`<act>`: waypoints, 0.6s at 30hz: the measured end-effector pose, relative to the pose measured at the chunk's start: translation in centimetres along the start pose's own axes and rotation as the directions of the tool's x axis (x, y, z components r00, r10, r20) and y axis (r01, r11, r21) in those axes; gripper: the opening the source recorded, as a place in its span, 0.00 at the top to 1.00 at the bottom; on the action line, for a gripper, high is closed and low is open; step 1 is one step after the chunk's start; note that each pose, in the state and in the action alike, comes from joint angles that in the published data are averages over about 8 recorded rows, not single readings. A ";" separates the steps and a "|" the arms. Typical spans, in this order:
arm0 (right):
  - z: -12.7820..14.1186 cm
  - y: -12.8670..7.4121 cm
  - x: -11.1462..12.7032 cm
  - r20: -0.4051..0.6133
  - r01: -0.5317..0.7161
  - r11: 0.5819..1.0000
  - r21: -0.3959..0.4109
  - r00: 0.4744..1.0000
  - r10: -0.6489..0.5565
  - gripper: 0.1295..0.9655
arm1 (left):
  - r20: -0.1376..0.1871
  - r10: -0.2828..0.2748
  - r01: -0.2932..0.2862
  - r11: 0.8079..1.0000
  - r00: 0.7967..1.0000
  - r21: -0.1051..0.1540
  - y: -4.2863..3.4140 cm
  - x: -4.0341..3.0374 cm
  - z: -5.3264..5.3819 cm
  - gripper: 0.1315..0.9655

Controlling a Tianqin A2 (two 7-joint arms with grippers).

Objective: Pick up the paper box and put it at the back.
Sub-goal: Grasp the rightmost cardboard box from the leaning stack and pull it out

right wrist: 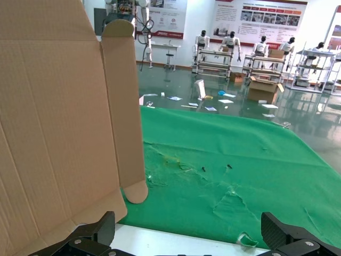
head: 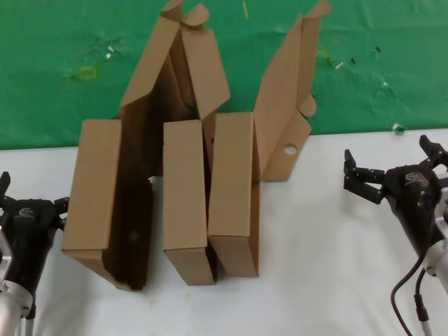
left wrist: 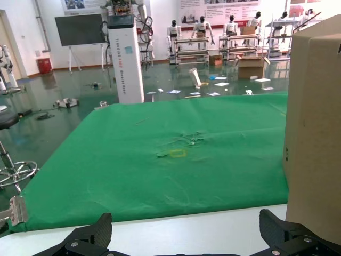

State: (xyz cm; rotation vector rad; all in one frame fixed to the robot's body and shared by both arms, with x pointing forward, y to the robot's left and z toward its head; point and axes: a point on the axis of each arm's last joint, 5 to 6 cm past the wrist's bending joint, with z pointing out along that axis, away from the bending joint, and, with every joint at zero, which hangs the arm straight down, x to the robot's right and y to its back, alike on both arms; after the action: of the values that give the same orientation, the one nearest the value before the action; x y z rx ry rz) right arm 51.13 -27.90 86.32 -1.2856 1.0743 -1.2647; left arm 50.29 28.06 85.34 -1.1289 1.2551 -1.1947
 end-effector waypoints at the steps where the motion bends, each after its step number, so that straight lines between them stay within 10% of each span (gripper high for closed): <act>1: 0.0 0.0 0.0 0.000 0.000 1.000 0.000 1.000 0.000 0.00 | 0.003 0.001 -0.001 1.000 1.000 0.000 0.00 -0.02 0.0 0.00; 18: 0.0 0.0 0.0 0.000 0.000 1.000 0.000 1.000 0.000 0.00 | 0.090 0.099 -0.104 0.993 0.991 0.051 -1.06 -0.39 1.5 0.00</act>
State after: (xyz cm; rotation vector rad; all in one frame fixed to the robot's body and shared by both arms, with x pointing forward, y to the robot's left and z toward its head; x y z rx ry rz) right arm 51.13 -27.90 86.32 -1.2857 1.0743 -1.2647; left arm 51.78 28.32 86.45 -1.0532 1.1917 -1.0869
